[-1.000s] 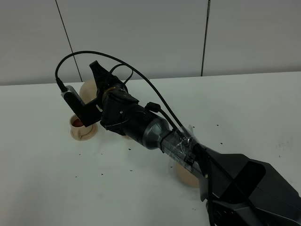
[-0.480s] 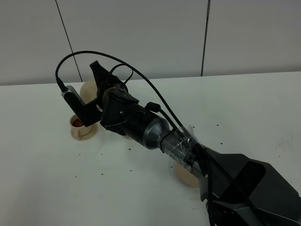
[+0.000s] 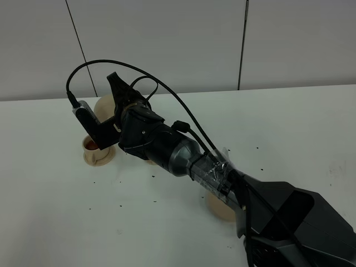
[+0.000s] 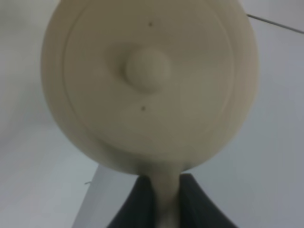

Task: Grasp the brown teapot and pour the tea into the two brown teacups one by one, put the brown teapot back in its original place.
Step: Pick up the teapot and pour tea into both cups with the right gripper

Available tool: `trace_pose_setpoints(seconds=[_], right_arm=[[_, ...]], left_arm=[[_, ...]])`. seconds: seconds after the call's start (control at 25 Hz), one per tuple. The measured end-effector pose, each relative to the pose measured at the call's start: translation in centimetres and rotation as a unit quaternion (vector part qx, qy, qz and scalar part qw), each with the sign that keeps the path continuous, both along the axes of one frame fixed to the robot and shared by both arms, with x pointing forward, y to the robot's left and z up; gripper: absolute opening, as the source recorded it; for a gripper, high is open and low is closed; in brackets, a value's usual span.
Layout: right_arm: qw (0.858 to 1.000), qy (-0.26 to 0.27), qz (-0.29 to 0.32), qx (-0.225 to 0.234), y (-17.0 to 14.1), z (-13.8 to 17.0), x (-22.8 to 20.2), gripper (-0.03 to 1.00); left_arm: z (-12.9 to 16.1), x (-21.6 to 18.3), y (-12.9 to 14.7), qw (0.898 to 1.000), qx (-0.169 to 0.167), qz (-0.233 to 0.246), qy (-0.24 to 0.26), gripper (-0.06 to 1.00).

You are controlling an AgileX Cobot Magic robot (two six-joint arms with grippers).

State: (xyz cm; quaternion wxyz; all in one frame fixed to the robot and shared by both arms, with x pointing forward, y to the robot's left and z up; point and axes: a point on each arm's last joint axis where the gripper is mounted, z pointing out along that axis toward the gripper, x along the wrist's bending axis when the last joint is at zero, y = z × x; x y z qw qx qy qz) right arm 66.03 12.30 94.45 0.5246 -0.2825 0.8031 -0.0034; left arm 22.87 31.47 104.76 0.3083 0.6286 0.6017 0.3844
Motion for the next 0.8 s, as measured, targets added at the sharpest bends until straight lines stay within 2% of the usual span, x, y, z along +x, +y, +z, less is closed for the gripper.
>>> trace_pose_setpoints(seconds=[0.36, 0.8], right_arm=[[1.000, 0.008, 0.000, 0.007, 0.05, -0.08, -0.06, 0.09], [0.998, 0.045, -0.011, 0.032, 0.10, -0.10, -0.42, 0.09]], left_arm=[[0.00, 0.00, 0.00, 1.000, 0.000, 0.000, 0.000, 0.23], [0.00, 0.00, 0.00, 1.000, 0.000, 0.000, 0.000, 0.23]])
